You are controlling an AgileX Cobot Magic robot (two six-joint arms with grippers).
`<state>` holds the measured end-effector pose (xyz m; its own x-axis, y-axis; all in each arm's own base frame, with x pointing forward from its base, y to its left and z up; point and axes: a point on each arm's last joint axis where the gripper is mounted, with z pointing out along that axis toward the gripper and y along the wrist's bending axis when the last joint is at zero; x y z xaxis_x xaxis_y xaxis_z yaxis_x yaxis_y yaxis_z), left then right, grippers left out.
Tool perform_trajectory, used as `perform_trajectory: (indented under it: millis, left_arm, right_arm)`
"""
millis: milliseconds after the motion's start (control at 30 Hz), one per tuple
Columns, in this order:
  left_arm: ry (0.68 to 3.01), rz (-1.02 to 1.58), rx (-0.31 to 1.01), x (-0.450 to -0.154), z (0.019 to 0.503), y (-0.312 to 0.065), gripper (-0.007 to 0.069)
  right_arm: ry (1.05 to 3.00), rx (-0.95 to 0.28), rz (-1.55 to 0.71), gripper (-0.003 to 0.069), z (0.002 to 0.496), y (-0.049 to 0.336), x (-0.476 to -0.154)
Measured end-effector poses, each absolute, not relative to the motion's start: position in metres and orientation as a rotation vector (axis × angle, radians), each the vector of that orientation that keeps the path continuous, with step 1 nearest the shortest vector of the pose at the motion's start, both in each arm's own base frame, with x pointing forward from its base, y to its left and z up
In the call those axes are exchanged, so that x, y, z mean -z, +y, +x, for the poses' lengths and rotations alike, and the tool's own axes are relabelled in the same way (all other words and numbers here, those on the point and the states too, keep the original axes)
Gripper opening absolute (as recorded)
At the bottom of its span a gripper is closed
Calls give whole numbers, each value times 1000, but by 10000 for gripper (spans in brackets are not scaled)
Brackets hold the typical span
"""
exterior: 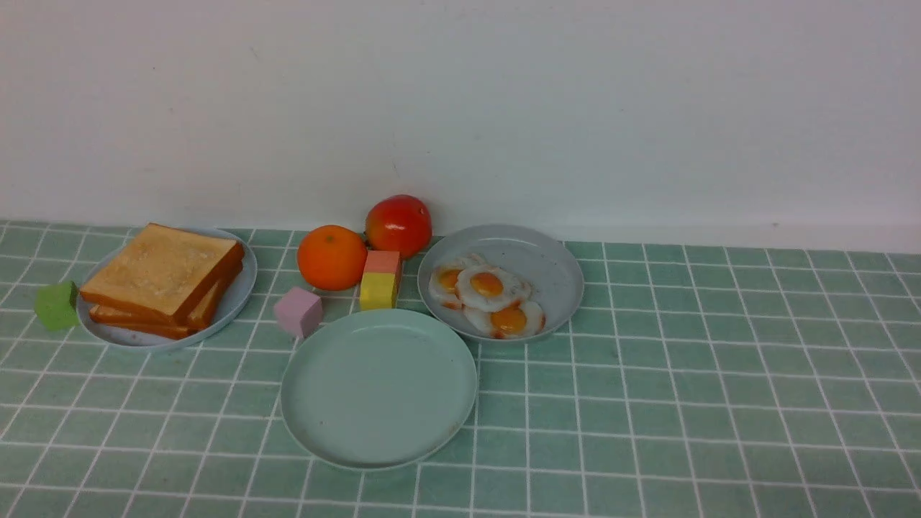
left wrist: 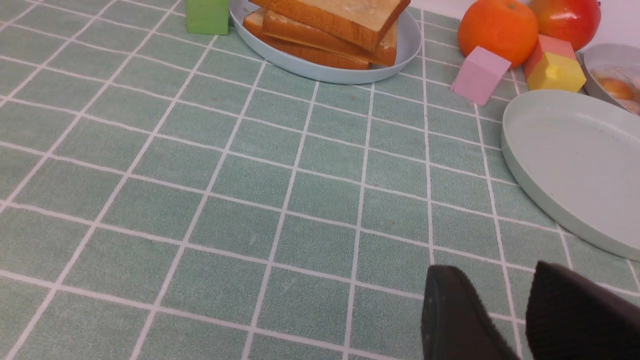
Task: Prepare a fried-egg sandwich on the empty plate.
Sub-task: Use the left arm to grab a slice of bread
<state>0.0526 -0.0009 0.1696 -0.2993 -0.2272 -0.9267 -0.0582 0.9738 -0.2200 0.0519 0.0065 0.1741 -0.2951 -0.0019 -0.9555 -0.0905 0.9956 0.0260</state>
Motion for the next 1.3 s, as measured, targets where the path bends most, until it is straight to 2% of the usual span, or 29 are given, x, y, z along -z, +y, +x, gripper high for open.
perform_trajectory:
  millis: [767,867,900,1033,1167,1267,1300]
  left_arm:
    - [1855,-210,176,-171,53,-1,237]
    - [1757,-315,313,-179,55,-3,237]
    - [1662,-431,452,-186,56,-4,237]
    - [1446,-662,716,-200,57,-2,237]
    - [1329,-727,782,-207,56,2,237]
    - [1342,-734,801,-209,56,0,229]
    - [1394,-714,800,-217,56,-2,200]
  right_arm:
    - [1870,-87,-67,239,52,6,-174]
    - [1870,-87,-67,239,52,6,-174]
    - [1870,-87,-67,239,52,6,-174]
    - [1870,-87,-67,239,52,6,-174]
    - [1870,-87,-67,239,52,6,-174]
    - [1870,-87,-67,239,52,6,-174]
    - [1870,-87,-67,239,52,6,-174]
